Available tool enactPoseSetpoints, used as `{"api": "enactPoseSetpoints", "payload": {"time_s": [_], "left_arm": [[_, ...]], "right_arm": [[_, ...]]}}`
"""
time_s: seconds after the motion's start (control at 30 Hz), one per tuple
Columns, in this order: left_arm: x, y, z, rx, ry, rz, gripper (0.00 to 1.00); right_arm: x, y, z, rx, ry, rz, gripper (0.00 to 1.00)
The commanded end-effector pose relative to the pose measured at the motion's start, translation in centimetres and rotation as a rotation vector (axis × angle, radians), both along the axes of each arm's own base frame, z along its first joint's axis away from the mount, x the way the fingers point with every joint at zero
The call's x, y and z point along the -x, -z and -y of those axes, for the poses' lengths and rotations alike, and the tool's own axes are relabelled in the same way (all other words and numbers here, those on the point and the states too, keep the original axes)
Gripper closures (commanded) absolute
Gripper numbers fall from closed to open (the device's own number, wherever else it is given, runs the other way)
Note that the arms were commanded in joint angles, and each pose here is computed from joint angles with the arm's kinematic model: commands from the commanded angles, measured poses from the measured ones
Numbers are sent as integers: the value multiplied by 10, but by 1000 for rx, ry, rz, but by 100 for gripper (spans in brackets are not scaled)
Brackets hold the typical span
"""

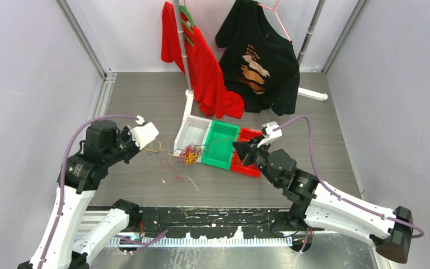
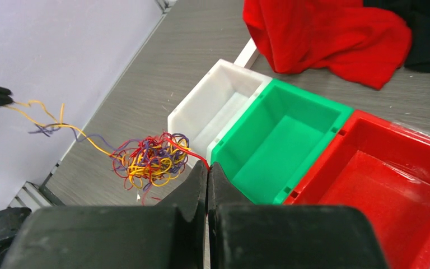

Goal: Untangle the cables
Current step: Untie the cable.

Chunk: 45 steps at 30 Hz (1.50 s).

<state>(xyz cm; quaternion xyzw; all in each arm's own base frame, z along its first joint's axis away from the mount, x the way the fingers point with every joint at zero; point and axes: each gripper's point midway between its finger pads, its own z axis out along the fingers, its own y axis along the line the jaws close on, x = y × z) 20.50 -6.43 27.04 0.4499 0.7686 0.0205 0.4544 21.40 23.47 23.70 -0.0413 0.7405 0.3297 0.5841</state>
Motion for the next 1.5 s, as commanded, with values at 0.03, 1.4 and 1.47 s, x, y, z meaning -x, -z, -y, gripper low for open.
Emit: {"api": "enactPoseSetpoints", "payload": {"time_s": [0.03,1.4,1.47], "left_arm": [[-16,16,-21,-142,-41,62,100],[-2,215,-78,-647,69,-105,100],[-4,216,-80,-666,66,-113,100]], "right_arm": [[3,-32,20,-50,34,44,99],[44,-301,99,-179,66,451,99],[44,-307,117,-157,122,469,99]]}}
